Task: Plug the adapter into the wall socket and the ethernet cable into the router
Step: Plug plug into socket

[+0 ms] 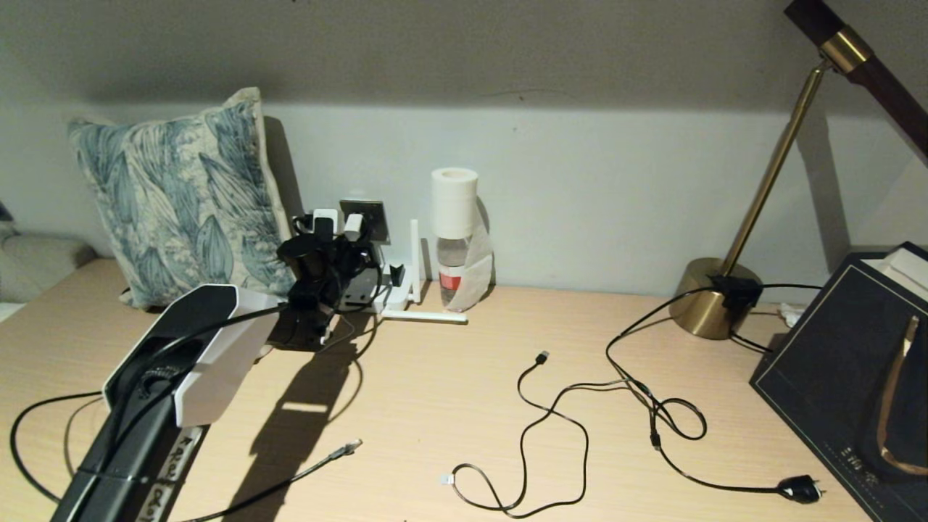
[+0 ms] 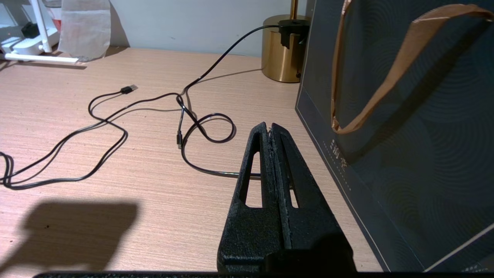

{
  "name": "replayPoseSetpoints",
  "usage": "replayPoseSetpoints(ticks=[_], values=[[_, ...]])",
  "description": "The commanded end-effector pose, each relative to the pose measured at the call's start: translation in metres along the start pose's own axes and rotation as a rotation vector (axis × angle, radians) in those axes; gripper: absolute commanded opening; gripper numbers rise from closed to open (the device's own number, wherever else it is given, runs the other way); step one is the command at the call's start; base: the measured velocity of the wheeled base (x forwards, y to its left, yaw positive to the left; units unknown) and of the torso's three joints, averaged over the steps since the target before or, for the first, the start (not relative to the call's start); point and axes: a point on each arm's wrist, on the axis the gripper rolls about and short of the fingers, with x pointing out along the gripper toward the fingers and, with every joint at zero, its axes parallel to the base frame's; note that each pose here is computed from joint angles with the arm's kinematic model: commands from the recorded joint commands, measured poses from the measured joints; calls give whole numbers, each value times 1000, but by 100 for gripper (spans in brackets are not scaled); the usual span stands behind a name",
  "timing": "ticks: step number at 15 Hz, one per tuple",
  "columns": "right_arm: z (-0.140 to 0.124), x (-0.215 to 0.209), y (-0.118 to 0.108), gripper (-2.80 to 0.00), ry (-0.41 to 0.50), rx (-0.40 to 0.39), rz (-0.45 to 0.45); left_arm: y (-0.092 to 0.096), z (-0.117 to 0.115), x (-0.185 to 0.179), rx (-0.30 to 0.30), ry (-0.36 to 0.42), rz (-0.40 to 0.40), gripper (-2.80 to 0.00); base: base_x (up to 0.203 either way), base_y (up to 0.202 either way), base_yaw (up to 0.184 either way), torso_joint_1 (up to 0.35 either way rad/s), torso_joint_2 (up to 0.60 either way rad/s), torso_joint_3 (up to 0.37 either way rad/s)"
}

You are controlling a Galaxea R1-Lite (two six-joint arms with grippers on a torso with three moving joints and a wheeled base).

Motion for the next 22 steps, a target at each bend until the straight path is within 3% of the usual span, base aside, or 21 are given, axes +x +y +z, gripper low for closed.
replayPoseSetpoints(ticks=[1,22], values=[[-7,2,0,-280,25,0,1,0,3,0,1,-14,2,-280,0,0,0,0,0,0],[-7,2,0,-280,25,0,1,-5,47,2,-4,-69,-3,-280,0,0,0,0,0,0]])
